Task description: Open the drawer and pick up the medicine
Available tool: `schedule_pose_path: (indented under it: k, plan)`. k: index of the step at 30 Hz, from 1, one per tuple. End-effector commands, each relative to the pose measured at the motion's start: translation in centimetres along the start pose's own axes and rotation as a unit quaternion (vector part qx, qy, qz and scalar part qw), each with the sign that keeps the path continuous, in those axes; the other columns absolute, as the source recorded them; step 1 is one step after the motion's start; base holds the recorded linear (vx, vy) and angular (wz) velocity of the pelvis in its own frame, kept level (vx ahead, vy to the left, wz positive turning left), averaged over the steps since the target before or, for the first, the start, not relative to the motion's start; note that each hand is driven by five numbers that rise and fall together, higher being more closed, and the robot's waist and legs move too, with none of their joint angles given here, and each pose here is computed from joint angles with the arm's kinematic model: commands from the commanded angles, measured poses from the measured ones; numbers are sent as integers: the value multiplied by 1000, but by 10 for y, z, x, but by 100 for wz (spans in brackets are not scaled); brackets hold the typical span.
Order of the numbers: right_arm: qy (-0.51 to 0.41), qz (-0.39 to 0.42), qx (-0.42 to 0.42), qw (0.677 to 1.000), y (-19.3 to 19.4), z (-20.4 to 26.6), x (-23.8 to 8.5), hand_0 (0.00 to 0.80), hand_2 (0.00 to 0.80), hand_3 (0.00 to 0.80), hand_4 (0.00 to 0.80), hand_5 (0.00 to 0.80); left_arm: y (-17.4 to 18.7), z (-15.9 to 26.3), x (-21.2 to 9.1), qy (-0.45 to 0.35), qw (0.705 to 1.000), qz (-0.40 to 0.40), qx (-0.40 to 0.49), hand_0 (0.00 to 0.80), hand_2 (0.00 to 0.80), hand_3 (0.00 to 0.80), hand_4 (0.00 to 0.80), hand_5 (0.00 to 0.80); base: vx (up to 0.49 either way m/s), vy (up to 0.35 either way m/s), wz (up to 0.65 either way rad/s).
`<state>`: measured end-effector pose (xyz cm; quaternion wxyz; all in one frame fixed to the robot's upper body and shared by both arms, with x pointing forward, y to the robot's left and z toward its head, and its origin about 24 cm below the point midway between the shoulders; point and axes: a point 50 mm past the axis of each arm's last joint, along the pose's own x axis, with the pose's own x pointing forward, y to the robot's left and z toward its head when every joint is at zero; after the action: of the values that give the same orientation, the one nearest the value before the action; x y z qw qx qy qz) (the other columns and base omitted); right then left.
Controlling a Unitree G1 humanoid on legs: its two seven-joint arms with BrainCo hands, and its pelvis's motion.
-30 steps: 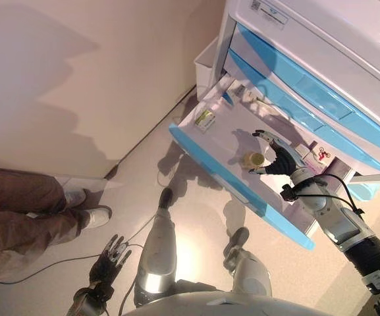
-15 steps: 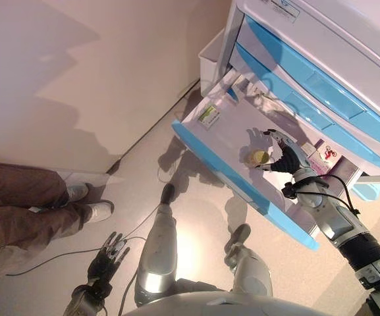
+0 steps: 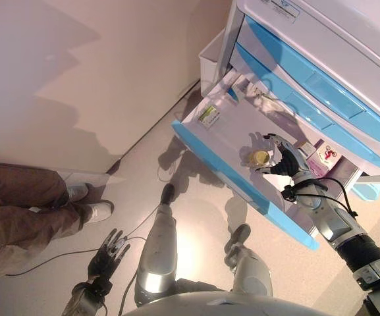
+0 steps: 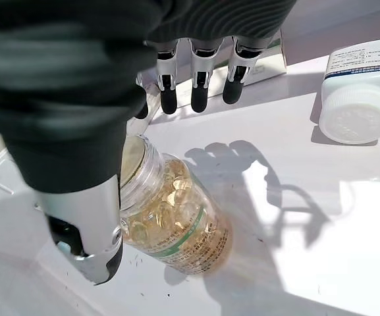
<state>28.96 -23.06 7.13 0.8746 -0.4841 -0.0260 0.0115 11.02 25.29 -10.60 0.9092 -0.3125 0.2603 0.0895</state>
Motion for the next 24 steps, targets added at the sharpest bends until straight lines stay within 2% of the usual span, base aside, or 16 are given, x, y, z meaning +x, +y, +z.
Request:
schedule_pose_path:
  k: [1,24]
  plan:
    - [-18,-3,-10,1000,-4,5,1,0,0,0,0,0,4,4,-6,5,1000,-11,27,0,0,0,0,0,0,0,0]
    - [8,20,-7,1000,8,-3,4,0,0,0,0,0,2,8,-2,3,999,-12,29,0,0,0,0,0,0,0,0]
